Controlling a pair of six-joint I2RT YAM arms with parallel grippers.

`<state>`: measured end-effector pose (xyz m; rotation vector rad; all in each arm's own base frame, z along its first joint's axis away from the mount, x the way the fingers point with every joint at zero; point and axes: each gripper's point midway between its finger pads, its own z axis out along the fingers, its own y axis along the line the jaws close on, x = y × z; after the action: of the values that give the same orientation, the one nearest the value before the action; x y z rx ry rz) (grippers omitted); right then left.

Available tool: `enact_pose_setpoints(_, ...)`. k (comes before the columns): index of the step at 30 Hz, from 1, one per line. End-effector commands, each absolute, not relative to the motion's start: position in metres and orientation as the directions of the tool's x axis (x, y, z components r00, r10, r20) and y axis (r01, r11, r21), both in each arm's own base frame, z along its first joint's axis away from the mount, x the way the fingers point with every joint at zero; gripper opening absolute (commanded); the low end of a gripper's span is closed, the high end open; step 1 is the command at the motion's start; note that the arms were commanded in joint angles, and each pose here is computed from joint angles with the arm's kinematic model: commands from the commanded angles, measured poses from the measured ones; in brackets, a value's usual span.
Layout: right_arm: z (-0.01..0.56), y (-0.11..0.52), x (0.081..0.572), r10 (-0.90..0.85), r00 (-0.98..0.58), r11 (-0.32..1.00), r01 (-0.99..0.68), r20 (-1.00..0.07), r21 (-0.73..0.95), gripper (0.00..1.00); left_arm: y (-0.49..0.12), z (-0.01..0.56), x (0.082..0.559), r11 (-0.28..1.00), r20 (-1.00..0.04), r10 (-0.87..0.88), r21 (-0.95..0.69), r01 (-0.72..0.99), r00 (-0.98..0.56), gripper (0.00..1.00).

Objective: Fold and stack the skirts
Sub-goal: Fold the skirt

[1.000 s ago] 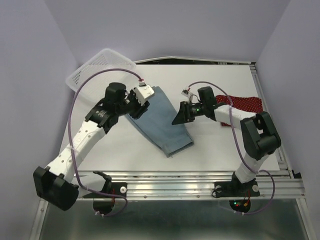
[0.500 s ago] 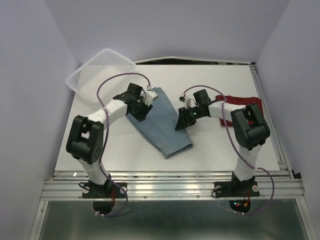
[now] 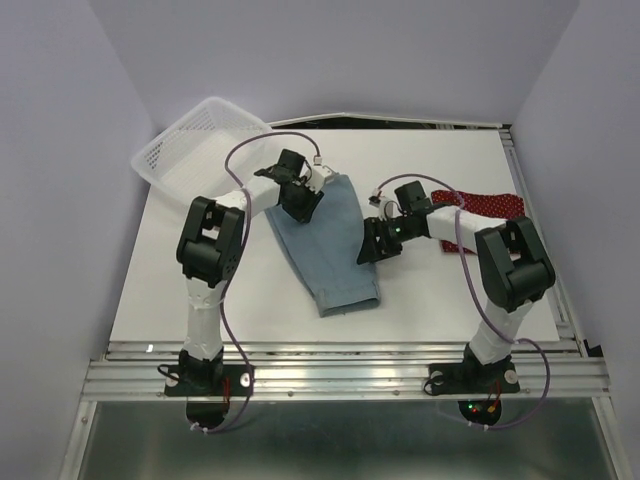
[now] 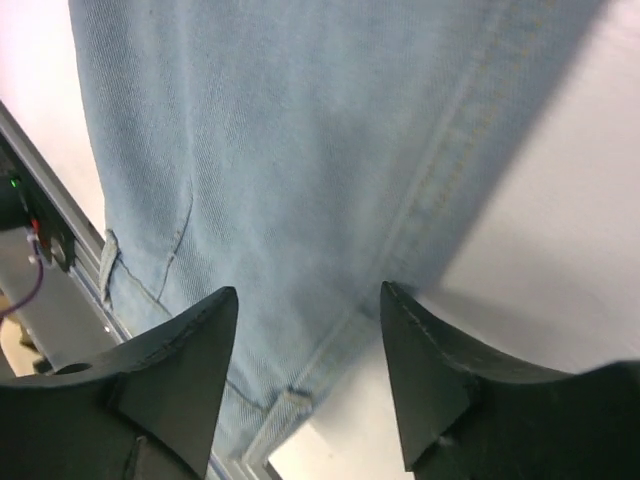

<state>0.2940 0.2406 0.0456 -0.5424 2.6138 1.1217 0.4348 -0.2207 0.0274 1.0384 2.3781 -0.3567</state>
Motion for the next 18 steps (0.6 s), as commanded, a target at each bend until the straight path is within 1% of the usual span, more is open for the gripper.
enact_pose_setpoints(1, 0.090, 0.216, 0.323, -0.095, -0.913, 0.711, -0.341, -0.396, 0.615, 0.66, -0.233, 0.040, 0.452, 0.692, -0.608, 0.557, -0.038, 0.721, -0.566, 0.46)
enact_pose_setpoints(2, 0.095, 0.207, 0.319, -0.041, -0.931, 0.726, -0.277, -0.362, 0.629, 0.74, -0.234, 0.060, 0.454, 0.696, -0.643, 0.534, -0.033, 0.717, -0.549, 0.48)
enact_pose_setpoints(3, 0.095, 0.203, 0.315, -0.010, -0.940, 0.734, -0.239, -0.341, 0.636, 0.79, -0.233, 0.072, 0.453, 0.695, -0.665, 0.523, -0.030, 0.719, -0.533, 0.49)
enact_pose_setpoints(4, 0.094, 0.198, 0.310, 0.014, -0.945, 0.739, -0.211, -0.328, 0.640, 0.81, -0.232, 0.085, 0.452, 0.696, -0.688, 0.511, -0.021, 0.718, -0.515, 0.50)
enact_pose_setpoints(5, 0.093, 0.196, 0.303, 0.042, -0.952, 0.745, -0.173, -0.303, 0.645, 0.88, -0.228, 0.112, 0.448, 0.700, -0.735, 0.489, 0.009, 0.714, -0.470, 0.53)
enact_pose_setpoints(6, 0.089, 0.186, 0.295, 0.079, -0.951, 0.768, -0.132, -0.298, 0.626, 0.93, -0.225, 0.127, 0.444, 0.694, -0.757, 0.490, 0.039, 0.719, -0.432, 0.54)
enact_pose_setpoints(7, 0.087, 0.184, 0.288, 0.110, -0.955, 0.772, -0.093, -0.276, 0.629, 0.97, -0.221, 0.130, 0.434, 0.687, -0.766, 0.492, 0.051, 0.724, -0.413, 0.58)
enact_pose_setpoints(8, 0.085, 0.185, 0.284, 0.121, -0.953, 0.761, -0.090, -0.277, 0.642, 0.97, -0.218, 0.167, 0.426, 0.685, -0.811, 0.473, 0.094, 0.722, -0.343, 0.62)
enact_pose_setpoints(9, 0.085, 0.188, 0.277, 0.133, -0.957, 0.740, -0.079, -0.259, 0.668, 0.97, -0.216, 0.181, 0.419, 0.681, -0.828, 0.468, 0.116, 0.723, -0.308, 0.70)
enact_pose_setpoints(10, 0.083, 0.194, 0.263, 0.161, -0.962, 0.694, -0.050, -0.222, 0.718, 0.97, -0.210, 0.201, 0.405, 0.674, -0.848, 0.468, 0.160, 0.721, -0.248, 0.81)
enact_pose_setpoints(11, 0.079, 0.195, 0.250, 0.168, -0.970, 0.678, -0.014, -0.174, 0.735, 0.97, -0.209, 0.208, 0.397, 0.666, -0.854, 0.470, 0.177, 0.725, -0.223, 0.82)
enact_pose_setpoints(12, 0.082, 0.200, 0.248, 0.168, -0.969, 0.638, -0.032, -0.179, 0.770, 0.97, -0.206, 0.215, 0.390, 0.667, -0.857, 0.474, 0.200, 0.717, -0.202, 0.83)
enact_pose_setpoints(13, 0.073, 0.200, 0.237, 0.174, -0.975, 0.625, -0.001, -0.141, 0.781, 0.97, -0.203, 0.208, 0.380, 0.658, -0.852, 0.486, 0.210, 0.723, -0.195, 0.87)
enact_pose_setpoints(14, 0.073, 0.203, 0.237, 0.180, -0.974, 0.604, -0.001, -0.137, 0.797, 0.96, -0.199, 0.231, 0.369, 0.659, -0.874, 0.465, 0.236, 0.714, -0.139, 0.94)
enact_pose_setpoints(15, 0.072, 0.205, 0.235, 0.175, -0.977, 0.592, 0.004, -0.123, 0.806, 0.95, -0.197, 0.236, 0.361, 0.656, -0.883, 0.454, 0.242, 0.715, -0.118, 0.99)
enact_pose_setpoints(18, 0.054, 0.204, 0.229, 0.169, -0.982, 0.595, 0.032, -0.086, 0.803, 0.93, -0.194, 0.245, 0.330, 0.644, -0.911, 0.409, 0.241, 0.726, -0.060, 0.99)
